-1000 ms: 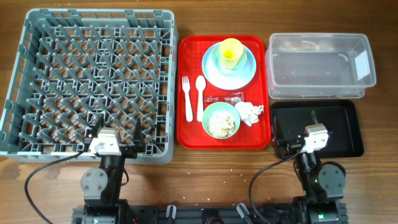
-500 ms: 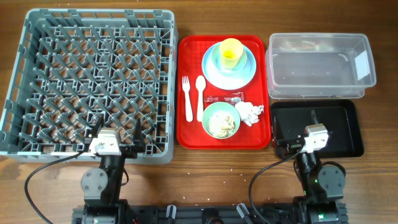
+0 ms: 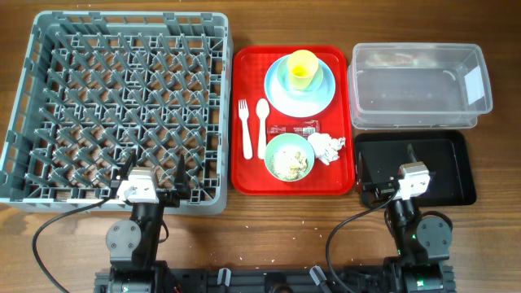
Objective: Sort waste into correct bins and load items into the dishwasher rack
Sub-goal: 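Reach the left gripper to the white spoon on the red tray and grasp it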
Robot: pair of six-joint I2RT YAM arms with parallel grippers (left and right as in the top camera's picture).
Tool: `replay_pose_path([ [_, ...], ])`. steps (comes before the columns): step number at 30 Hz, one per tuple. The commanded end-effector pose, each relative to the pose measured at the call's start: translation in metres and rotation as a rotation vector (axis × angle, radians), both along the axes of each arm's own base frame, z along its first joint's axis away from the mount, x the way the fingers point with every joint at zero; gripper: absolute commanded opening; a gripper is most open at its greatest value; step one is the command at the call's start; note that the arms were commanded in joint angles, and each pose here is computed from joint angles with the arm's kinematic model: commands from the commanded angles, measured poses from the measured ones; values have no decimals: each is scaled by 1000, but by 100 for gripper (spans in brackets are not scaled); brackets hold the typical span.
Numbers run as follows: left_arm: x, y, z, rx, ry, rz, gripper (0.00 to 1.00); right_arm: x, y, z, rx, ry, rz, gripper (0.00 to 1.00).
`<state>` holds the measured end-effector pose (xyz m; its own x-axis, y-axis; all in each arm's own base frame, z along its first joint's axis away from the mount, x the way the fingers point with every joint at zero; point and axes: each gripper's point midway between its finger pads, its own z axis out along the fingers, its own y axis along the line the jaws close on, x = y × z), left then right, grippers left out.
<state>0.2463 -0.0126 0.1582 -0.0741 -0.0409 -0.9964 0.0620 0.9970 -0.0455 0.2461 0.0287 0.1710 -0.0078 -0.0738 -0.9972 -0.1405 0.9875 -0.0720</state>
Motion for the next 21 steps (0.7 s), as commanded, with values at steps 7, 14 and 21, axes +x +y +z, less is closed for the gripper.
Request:
replay_pose_path([
  [7, -5, -28, 36, -63, -127, -164, 100, 1, -1, -1, -5, 4, -8, 100],
  [14, -45, -49, 180, -217, 38, -278, 100, 1, -1, -1, -5, 4, -8, 100],
  [21, 1, -70, 255, -300, 537, -346, 100, 1, -1, -1, -5, 4, -8, 100],
])
